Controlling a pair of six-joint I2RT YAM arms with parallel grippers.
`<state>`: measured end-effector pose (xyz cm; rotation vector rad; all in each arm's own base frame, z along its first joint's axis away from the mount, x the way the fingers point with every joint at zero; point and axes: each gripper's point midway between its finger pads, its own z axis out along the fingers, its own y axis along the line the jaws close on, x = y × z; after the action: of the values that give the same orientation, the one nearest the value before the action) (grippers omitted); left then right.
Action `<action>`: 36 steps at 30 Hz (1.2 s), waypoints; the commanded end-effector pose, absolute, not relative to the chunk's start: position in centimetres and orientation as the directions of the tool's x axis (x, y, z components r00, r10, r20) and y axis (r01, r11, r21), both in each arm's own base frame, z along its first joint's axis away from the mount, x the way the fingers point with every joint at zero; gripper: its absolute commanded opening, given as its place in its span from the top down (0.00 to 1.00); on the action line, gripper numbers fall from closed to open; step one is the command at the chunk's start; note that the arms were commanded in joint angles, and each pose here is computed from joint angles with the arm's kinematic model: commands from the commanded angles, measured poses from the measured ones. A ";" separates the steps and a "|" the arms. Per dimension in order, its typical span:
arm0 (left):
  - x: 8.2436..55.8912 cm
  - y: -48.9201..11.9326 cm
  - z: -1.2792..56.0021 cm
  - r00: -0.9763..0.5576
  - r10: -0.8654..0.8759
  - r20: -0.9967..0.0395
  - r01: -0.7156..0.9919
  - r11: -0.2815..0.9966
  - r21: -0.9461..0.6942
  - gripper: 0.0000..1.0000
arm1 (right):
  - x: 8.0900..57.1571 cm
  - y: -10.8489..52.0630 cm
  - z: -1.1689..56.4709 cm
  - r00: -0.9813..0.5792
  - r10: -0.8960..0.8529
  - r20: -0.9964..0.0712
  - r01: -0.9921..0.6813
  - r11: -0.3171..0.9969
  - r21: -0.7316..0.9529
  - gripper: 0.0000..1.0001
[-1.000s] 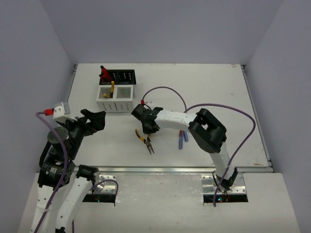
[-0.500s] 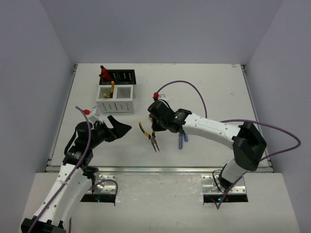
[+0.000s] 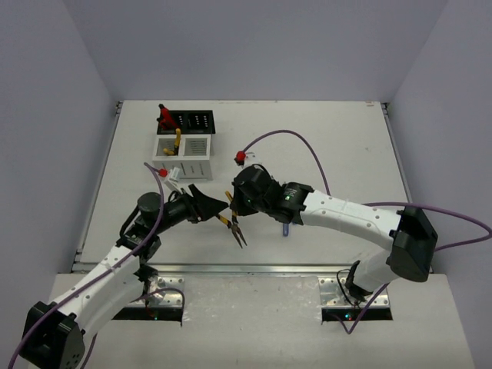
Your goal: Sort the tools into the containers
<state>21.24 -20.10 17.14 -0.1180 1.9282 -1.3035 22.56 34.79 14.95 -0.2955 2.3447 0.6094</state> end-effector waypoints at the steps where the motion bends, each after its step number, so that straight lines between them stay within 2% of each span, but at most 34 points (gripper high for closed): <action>1: 21.9 -21.1 19.4 -0.648 -0.503 -0.572 0.397 0.417 -0.817 0.53 | 23.5 36.4 19.8 -0.680 0.059 -0.731 -0.391 0.814 0.429 1.00; 3: 21.6 -21.4 19.5 -0.655 -0.498 -0.569 0.403 0.406 -0.820 0.75 | 23.7 36.3 20.0 -0.675 0.067 -0.735 -0.388 0.815 0.430 1.00; 4: 21.5 -21.5 19.5 -0.656 -0.497 -0.568 0.406 0.402 -0.821 0.90 | 23.7 36.3 20.1 -0.672 0.071 -0.737 -0.386 0.815 0.431 1.00; 5: 21.5 -21.5 19.6 -0.658 -0.497 -0.566 0.407 0.397 -0.823 0.99 | 23.8 36.3 20.1 -0.670 0.072 -0.739 -0.385 0.817 0.429 1.00; 8: 21.7 -21.5 19.6 -0.653 -0.496 -0.572 0.405 0.410 -0.817 1.00 | 23.8 36.4 20.0 -0.672 0.070 -0.737 -0.386 0.816 0.429 1.00; 9: 21.9 -21.4 19.5 -0.648 -0.494 -0.580 0.401 0.426 -0.811 1.00 | 23.7 36.3 19.9 -0.671 0.065 -0.739 -0.391 0.816 0.427 0.97; 11: 22.9 -21.0 20.3 -0.623 -0.490 -0.609 0.394 0.476 -0.786 1.00 | 23.4 36.0 19.7 -0.669 0.052 -0.741 -0.402 0.813 0.421 0.73; 12: 23.3 -20.7 19.8 -0.618 -0.481 -0.622 0.374 0.515 -0.771 1.00 | 23.3 35.6 19.6 -0.668 0.049 -0.742 -0.403 0.815 0.417 0.56; 14: 24.3 -19.9 20.6 -0.585 -0.482 -0.652 0.348 0.578 -0.738 1.00 | 23.2 34.6 19.6 -0.658 0.046 -0.752 -0.401 0.824 0.401 0.11; 15: 24.9 -19.4 21.1 -0.560 -0.476 -0.679 0.342 0.613 -0.712 1.00 | 23.2 33.7 19.2 -0.656 0.044 -0.754 -0.383 0.841 0.383 0.04; 16: 25.5 -18.8 22.2 -0.527 -0.479 -0.703 0.335 0.643 -0.689 1.00 | 23.3 32.6 18.9 -0.654 0.043 -0.755 -0.367 0.855 0.367 0.01; 21: 28.2 -15.4 26.2 -0.404 -0.493 -0.771 0.200 0.774 -0.600 1.00 | 23.1 27.2 19.5 -0.620 0.102 -0.778 -0.307 0.881 0.361 0.01; 25: 30.7 -10.2 30.4 -0.242 -0.449 -0.860 -0.015 0.888 -0.459 1.00 | 21.9 22.2 20.6 -0.553 0.142 -0.821 -0.280 0.896 0.344 0.01; 28: 31.9 -5.2 34.6 -0.075 -0.394 -0.916 -0.234 0.900 -0.368 1.00 | 20.9 20.2 21.7 -0.515 0.164 -0.841 -0.293 0.889 0.353 0.01; 32: 34.1 -0.9 37.8 0.038 -0.295 -0.955 -0.400 0.871 -0.285 1.00 | 19.4 19.4 21.9 -0.513 0.150 -0.845 -0.339 0.869 0.360 0.01; 34: 36.4 0.6 39.9 0.107 -0.286 -0.952 -0.361 0.881 -0.306 1.00 | 18.8 19.3 21.6 -0.519 0.131 -0.844 -0.365 0.860 0.358 0.01; 36: 38.4 0.9 40.8 0.124 -0.232 -0.965 -0.287 0.922 -0.259 1.00 | 18.0 19.4 21.2 -0.530 0.103 -0.842 -0.403 0.843 0.357 0.01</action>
<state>35.56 -2.93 35.99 -0.5047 1.6302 -0.0507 19.20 19.61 22.76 -0.1204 2.0034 0.6532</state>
